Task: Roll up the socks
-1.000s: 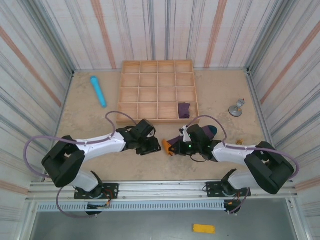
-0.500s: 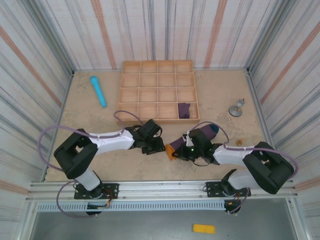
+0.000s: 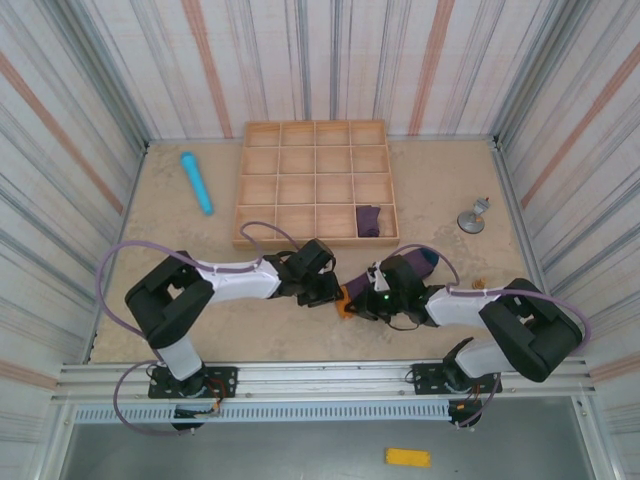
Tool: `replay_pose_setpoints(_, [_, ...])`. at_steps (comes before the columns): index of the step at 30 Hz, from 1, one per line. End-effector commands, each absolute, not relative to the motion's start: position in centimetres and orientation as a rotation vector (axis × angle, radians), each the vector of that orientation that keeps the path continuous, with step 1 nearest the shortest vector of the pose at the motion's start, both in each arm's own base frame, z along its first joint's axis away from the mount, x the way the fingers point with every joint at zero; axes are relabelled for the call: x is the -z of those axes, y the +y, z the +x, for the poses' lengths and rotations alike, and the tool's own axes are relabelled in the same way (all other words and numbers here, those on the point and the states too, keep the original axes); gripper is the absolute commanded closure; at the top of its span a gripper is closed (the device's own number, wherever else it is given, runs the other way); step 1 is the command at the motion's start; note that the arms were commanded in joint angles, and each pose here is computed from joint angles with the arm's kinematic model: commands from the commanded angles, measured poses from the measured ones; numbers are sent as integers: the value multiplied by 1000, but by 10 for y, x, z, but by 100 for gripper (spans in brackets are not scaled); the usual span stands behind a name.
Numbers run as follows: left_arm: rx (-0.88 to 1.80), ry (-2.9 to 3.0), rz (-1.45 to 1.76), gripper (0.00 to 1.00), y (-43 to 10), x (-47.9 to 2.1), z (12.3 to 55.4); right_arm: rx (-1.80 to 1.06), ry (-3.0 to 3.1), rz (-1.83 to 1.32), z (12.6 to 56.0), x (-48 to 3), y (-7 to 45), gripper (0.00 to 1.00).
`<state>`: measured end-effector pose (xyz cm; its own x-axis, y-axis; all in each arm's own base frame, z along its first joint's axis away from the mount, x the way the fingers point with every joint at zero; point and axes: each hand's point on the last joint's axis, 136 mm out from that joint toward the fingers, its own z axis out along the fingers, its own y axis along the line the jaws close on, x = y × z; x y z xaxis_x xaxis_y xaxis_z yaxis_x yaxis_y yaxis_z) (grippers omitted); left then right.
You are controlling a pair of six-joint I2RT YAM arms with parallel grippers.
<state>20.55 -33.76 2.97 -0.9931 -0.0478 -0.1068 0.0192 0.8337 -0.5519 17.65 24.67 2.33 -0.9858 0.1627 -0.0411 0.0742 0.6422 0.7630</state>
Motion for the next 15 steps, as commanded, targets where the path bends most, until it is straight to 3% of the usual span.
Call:
replay_pose_setpoints(1, [690,3011,-126,60,-315,6,193,-1211,2824,288,168,-5,232,100])
replay_pose_setpoints(8, [520,3085,-197,73,-298,18,187,-1303,2753,270,176,-23,234,100])
replay_pose_setpoints(15, [501,3138,-269,100,-289,27,186,-1340,2721,181,179,-35,238,97])
